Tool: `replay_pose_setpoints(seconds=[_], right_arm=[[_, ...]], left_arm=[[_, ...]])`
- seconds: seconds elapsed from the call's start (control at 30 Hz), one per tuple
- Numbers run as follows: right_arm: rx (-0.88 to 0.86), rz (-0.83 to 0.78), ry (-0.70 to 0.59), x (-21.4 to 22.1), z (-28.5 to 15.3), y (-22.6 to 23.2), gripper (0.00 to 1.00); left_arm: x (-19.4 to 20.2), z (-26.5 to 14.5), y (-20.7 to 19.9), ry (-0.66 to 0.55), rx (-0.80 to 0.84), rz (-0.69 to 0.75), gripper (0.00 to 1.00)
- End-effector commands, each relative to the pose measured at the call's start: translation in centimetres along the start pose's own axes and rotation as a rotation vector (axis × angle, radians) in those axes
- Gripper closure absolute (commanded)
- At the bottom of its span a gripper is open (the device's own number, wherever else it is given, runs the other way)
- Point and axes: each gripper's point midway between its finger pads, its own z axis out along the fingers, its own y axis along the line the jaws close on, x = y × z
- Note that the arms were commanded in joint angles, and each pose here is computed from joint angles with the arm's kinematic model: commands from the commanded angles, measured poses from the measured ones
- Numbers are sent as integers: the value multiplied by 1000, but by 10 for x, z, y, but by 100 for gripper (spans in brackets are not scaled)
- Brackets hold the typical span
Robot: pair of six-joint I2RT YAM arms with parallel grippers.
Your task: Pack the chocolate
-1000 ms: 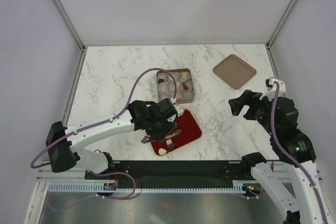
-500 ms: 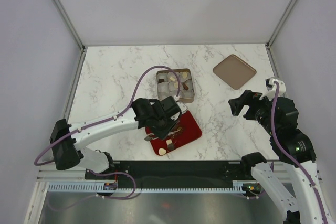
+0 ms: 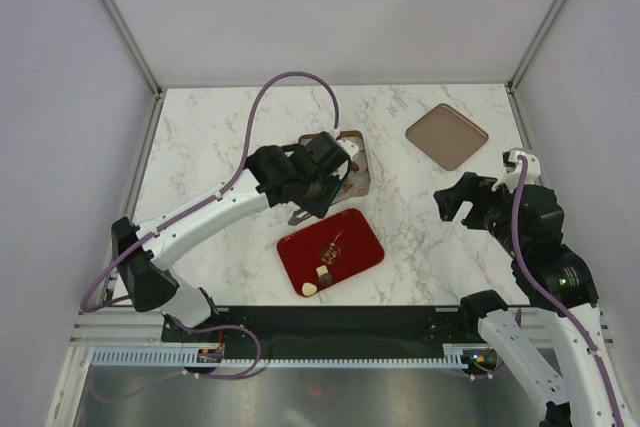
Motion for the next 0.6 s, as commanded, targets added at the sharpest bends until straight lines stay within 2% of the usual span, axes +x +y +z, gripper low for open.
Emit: replay_pose_setpoints(seconds=[0.0, 0.23, 0.57], right_arm=[[-6, -9, -31, -6, 1, 1, 6], [-23, 1, -35, -5, 1, 4, 6], [-23, 3, -35, -6, 4, 4, 6]], left_arm=[[-28, -1, 35, -42, -85, -30, 65], [-54, 17, 83, -44, -163, -141, 65], [-52, 49, 114, 20, -214, -201, 64]])
